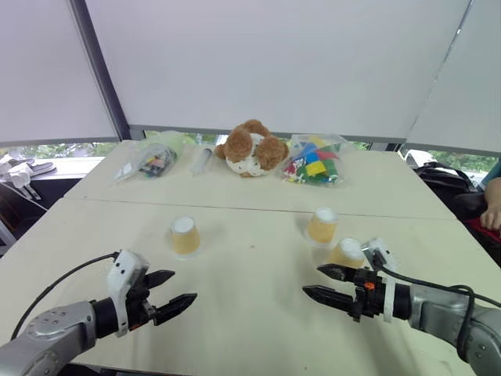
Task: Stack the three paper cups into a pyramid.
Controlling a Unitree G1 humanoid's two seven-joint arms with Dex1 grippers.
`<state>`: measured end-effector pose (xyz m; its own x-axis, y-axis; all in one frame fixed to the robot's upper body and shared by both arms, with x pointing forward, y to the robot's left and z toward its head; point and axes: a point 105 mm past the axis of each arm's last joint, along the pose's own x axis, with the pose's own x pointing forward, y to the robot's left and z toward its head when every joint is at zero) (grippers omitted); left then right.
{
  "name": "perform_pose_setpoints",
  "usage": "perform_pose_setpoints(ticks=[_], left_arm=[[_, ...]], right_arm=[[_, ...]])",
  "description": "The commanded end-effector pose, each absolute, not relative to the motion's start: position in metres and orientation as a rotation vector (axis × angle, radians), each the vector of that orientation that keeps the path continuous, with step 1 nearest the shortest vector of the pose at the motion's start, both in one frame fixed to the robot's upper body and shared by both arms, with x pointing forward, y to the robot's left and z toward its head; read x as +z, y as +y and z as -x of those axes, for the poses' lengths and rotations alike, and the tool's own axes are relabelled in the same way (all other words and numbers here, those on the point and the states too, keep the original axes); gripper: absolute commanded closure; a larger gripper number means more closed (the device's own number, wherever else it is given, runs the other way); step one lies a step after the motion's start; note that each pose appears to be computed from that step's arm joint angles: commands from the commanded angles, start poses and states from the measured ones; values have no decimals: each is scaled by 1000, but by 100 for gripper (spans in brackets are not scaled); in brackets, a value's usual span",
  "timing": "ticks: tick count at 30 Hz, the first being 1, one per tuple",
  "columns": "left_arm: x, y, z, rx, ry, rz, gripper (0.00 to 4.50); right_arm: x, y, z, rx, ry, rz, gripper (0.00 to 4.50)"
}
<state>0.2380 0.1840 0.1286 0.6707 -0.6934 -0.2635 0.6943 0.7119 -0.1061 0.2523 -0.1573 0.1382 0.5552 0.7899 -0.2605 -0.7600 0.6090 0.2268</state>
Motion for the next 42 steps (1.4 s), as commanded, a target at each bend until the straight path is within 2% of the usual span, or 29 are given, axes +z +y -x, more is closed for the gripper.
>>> perform_pose_setpoints(ticks=[1, 13, 18, 22, 27, 31, 36, 42], left_arm=[[136, 183, -240, -782, 259, -29, 0], [137, 183, -243, -813, 287, -52, 0], [148, 177, -256, -908, 273, -62, 0], [155, 168, -268, -998, 277, -124, 0], [185, 149, -279, -1165, 232, -171, 0], [194, 136, -280, -1231, 201, -242, 0], [204, 129, -279, -1252, 170, -226, 0], [192, 138, -275, -1207, 209, -216, 0]], right_arm=[[148, -153, -254, 925, 299, -74, 7], [151, -151, -256, 901, 255, -52, 7], [173, -150, -252, 874, 168, -37, 7], [190, -161, -257, 785, 102, -20, 7], [211, -198, -257, 599, 30, -9, 7], [199, -223, -263, 454, 40, 69, 7], [182, -229, -272, 444, 51, 55, 7], [167, -224, -280, 479, 65, -21, 7]])
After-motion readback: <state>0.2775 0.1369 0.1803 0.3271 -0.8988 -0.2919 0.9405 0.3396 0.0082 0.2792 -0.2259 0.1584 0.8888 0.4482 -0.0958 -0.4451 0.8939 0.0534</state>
